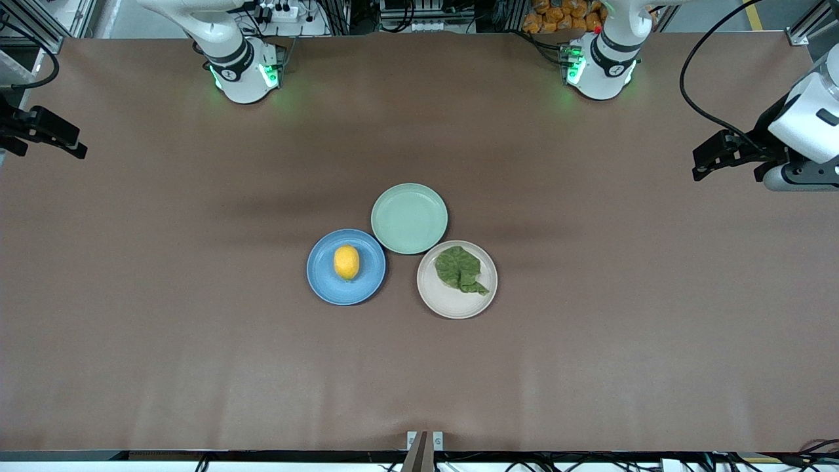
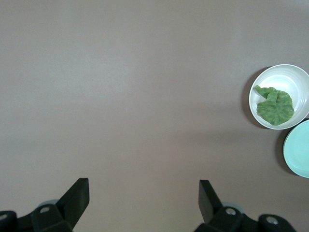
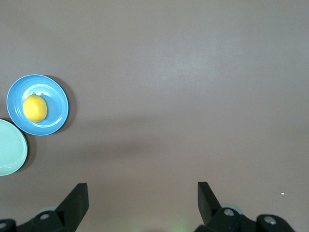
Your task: Pick lemon and lettuce from blue and beige plates
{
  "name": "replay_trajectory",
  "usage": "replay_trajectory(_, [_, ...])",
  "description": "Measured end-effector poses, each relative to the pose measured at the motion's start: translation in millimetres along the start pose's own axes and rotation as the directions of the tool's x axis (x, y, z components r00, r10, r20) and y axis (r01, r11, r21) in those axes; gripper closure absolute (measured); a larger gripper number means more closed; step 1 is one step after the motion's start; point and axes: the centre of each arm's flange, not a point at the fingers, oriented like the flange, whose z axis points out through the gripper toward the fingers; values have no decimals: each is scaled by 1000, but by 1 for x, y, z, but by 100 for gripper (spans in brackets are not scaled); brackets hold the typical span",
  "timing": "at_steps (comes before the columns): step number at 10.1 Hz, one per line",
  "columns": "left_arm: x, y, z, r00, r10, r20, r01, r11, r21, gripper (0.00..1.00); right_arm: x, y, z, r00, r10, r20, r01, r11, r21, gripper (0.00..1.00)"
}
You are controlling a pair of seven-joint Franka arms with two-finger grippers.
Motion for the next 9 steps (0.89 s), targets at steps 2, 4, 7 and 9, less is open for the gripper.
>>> replay_trajectory(2, [2,0,3,1000,0,6,0,1000,0,0,1,-4,1,1000,-7,3,7,1000,0,0])
replay_trajectory(4, [8,4,16,1000,7,28,-7,1000,-1,0,2,-8,3,1000,-15,5,15,1000,-1,0])
replay_trajectory(7, [21,19,46,997,-16,76,18,1000,-24,0,4,-23,8,999,-39,16,39,999,1,0])
replay_trajectory(9, [35,50,71,994,-83,77,86,996,-30,0,10,-51,22,999,-37,37,37,999,21,0])
